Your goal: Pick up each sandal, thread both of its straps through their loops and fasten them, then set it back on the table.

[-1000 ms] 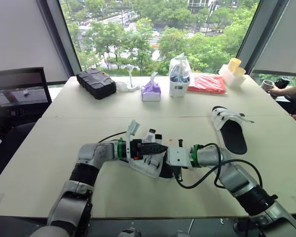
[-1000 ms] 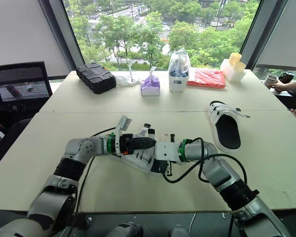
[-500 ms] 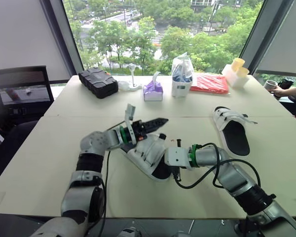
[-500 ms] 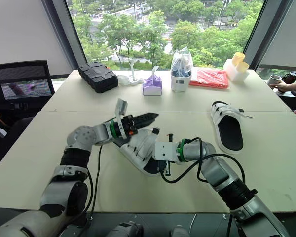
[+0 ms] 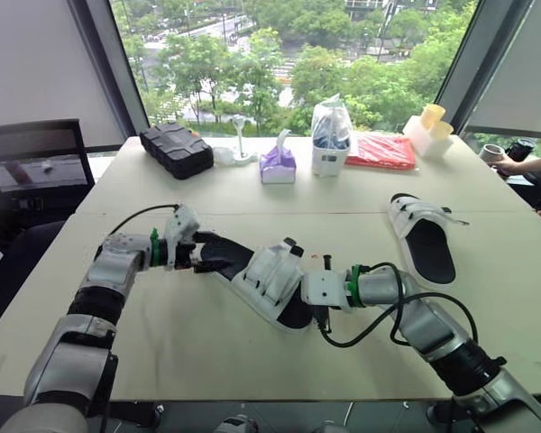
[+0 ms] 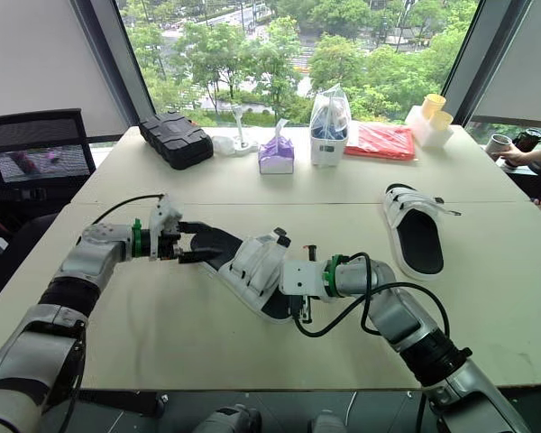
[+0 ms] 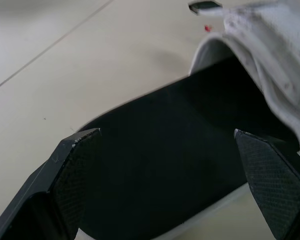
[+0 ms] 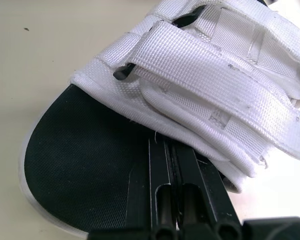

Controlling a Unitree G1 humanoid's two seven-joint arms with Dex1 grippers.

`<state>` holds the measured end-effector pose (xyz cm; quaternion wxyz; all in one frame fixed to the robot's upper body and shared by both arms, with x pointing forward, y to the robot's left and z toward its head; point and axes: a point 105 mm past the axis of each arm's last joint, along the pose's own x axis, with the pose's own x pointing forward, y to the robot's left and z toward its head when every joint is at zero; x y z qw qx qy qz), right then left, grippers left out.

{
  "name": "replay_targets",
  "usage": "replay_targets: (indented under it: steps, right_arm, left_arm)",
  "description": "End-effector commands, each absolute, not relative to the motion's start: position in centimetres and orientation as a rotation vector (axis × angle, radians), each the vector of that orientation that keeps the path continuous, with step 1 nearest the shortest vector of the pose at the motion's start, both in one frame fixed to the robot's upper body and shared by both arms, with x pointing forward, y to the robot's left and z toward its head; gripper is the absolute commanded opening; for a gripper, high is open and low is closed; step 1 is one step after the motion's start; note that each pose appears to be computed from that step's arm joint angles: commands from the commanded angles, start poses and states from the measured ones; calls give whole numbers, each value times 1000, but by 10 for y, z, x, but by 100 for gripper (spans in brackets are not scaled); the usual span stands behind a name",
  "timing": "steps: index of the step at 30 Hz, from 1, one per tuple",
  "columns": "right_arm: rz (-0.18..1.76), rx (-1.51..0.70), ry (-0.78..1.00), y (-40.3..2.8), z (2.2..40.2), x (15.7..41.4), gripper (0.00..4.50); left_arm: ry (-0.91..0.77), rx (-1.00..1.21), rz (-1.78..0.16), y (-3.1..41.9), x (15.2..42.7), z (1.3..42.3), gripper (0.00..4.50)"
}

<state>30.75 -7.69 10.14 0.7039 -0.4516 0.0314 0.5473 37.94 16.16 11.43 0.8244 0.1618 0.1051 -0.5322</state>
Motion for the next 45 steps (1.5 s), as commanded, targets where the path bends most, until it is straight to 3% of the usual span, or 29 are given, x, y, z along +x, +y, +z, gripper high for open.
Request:
replay_targets:
  steps: [1, 5, 11, 16, 29, 38, 45]
  right_arm:
    - [1222, -998, 149, -85, 87, 303, 0]
    - [1214, -991, 158, -87, 87, 300, 0]
    - [1196, -982, 154, -90, 91, 298, 0]
    - [1149, -957, 142, -93, 98, 303, 0]
    - [1078, -836, 74, -82, 122, 321, 0]
    - [1045, -869, 17, -73, 139, 353, 0]
    - [1087, -932, 99, -100, 126, 338, 0]
  left_arm:
    - [119, 426, -1184, 155, 380, 127, 447]
    - [55, 467, -1216, 146, 379, 124, 321]
    - [51, 358, -1407, 127, 360, 123, 6]
    - [157, 266, -1575, 124, 335, 121, 6]
    - [210, 151, -1652, 115, 302, 137, 6]
    - [170, 144, -1550, 103, 292, 132, 6]
    - [159, 388, -1393, 132, 295, 120, 6]
